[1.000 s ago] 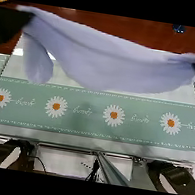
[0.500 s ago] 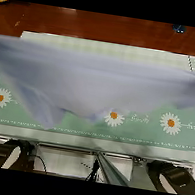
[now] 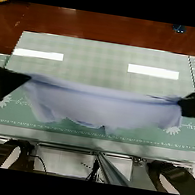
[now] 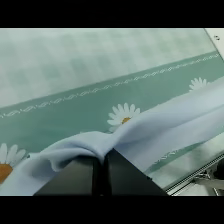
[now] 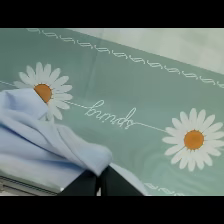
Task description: Fold the shirts.
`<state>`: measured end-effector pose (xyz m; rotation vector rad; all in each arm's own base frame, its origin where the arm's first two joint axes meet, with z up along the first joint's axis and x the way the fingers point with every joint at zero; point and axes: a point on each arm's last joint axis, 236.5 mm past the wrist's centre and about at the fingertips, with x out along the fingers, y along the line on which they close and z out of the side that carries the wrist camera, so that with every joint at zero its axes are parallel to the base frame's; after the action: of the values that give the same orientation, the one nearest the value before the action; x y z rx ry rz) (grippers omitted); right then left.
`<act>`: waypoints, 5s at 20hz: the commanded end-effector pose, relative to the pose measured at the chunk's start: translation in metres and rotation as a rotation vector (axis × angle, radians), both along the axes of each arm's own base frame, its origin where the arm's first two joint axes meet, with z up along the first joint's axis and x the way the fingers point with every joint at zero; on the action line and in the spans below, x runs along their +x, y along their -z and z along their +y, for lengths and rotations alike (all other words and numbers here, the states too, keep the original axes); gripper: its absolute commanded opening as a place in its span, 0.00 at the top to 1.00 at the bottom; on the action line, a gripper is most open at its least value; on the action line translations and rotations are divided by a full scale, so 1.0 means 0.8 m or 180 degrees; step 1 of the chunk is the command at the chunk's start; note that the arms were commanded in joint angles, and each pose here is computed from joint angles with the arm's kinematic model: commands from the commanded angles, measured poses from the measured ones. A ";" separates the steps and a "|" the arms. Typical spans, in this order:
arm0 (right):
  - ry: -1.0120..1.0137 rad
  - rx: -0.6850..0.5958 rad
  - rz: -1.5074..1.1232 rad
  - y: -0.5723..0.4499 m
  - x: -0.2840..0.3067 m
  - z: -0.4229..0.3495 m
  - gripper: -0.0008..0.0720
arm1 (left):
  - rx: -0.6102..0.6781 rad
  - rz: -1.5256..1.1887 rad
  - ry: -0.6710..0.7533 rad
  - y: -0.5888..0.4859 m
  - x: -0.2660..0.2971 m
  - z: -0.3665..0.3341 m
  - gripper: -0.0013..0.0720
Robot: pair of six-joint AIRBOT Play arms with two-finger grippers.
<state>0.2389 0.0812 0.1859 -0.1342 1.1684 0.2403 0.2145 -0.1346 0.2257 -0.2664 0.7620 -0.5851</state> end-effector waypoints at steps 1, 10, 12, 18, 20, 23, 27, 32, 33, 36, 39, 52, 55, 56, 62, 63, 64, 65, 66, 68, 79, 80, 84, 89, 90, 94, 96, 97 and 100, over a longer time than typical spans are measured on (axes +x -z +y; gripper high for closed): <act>-0.0163 -0.0488 -0.0009 0.064 0.088 -0.005 0.96 | -0.0042 0.0435 -0.0094 0.088 0.046 0.006 0.95; -0.0184 -0.0335 0.0341 0.215 0.196 0.041 0.96 | 0.0112 0.1630 0.0082 0.282 0.101 0.006 0.95; -0.0182 -0.0275 0.0256 0.216 0.206 0.048 0.96 | 0.0102 0.1870 0.0077 0.310 0.101 0.007 0.95; -0.0183 -0.0269 0.0225 0.213 0.208 0.048 0.96 | 0.0170 0.2059 0.0100 0.298 0.099 0.047 0.44; -0.0183 -0.0272 0.0236 0.214 0.207 0.048 0.96 | 0.0271 0.2153 -0.0049 0.280 0.087 0.096 0.39; -0.0184 -0.0272 0.0244 0.214 0.206 0.048 0.96 | 0.0081 0.2478 -0.0337 0.285 0.043 0.136 0.24; -0.0184 -0.0260 0.0274 0.215 0.204 0.049 0.96 | -0.0189 0.2949 -0.0453 0.343 -0.018 0.127 0.24; -0.0185 -0.0262 0.0274 0.215 0.204 0.049 0.96 | -0.0343 0.2930 -0.0466 0.379 -0.028 0.104 0.24; -0.0183 -0.0260 0.0274 0.215 0.204 0.049 0.96 | -0.0314 0.2911 -0.0499 0.386 -0.025 0.105 0.24; -0.0184 -0.0257 0.0268 0.215 0.204 0.049 0.96 | -0.0376 0.2892 -0.0462 0.396 -0.011 0.087 0.53; -0.0181 -0.0250 0.0217 0.207 0.205 0.048 0.96 | -0.0496 0.2776 -0.0306 0.387 0.003 0.065 0.95; -0.0154 0.0118 -0.0677 0.071 0.207 0.058 0.96 | 0.0202 0.2375 -0.0144 0.324 0.028 0.118 0.36; -0.0153 0.0141 -0.0700 0.072 0.212 0.061 0.96 | 0.0072 0.2666 -0.0047 0.361 0.015 0.095 0.04; -0.0149 0.0145 -0.0704 0.072 0.212 0.061 0.96 | 0.0058 0.2764 0.0001 0.371 0.011 0.089 0.04; -0.0148 0.0151 -0.0731 0.071 0.214 0.062 0.96 | -0.0345 0.2999 0.0108 0.401 0.027 0.030 0.41; -0.0148 0.0150 -0.0731 0.071 0.214 0.062 0.96 | -0.0396 0.3017 0.0129 0.400 0.030 0.024 0.95; -0.0147 0.0151 -0.0735 0.070 0.214 0.061 0.96 | -0.0418 0.2998 0.0189 0.394 0.032 0.021 0.95; -0.0147 0.0147 -0.0750 0.068 0.214 0.061 0.96 | -0.0411 0.2939 0.0263 0.385 0.036 0.021 0.95; -0.0144 0.0144 -0.0798 0.063 0.215 0.059 0.96 | -0.0398 0.2833 0.0290 0.370 0.044 0.024 0.95; -0.0122 0.0208 -0.1007 0.038 0.216 0.059 0.96 | -0.0339 0.2372 0.0197 0.324 0.078 0.040 0.96; 0.0503 0.1231 -0.2543 -0.194 0.139 0.027 0.96 | 0.0239 -0.0626 -0.1368 -0.098 0.141 0.186 0.96; 0.0571 0.1180 -0.2608 -0.203 0.128 0.014 0.96 | 0.0328 -0.0679 -0.1458 -0.109 0.136 0.193 0.96; 0.0930 0.0571 -0.2389 -0.179 0.087 -0.053 0.96 | 0.0602 -0.0767 -0.1672 -0.129 0.121 0.213 0.96; 0.0810 0.0389 -0.1351 -0.098 0.031 -0.045 0.96 | 0.0647 -0.0830 -0.1558 -0.135 0.115 0.199 0.96; 0.0780 0.0346 -0.1169 -0.085 0.019 -0.044 0.96 | 0.0688 -0.0851 -0.1581 -0.138 0.113 0.202 0.96; 0.0653 0.0068 -0.0489 -0.044 -0.033 -0.053 0.96 | 0.1053 -0.0895 -0.1808 -0.148 0.105 0.233 0.96; 0.0428 0.0154 -0.0136 -0.029 -0.059 -0.034 0.96 | 0.1126 -0.0866 -0.1724 -0.142 0.109 0.230 0.96; 0.0312 0.0234 0.0046 -0.022 -0.070 -0.020 0.96 | 0.1188 -0.0842 -0.1584 -0.135 0.114 0.224 0.96; -0.0046 0.0387 0.0419 0.000 -0.068 0.018 0.96 | 0.1194 -0.0400 -0.1113 -0.082 0.134 0.198 0.96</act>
<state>0.2014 0.0699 0.2032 -0.0022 1.1416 0.1939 0.3135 0.0365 0.3212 -0.0513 0.5492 -0.0417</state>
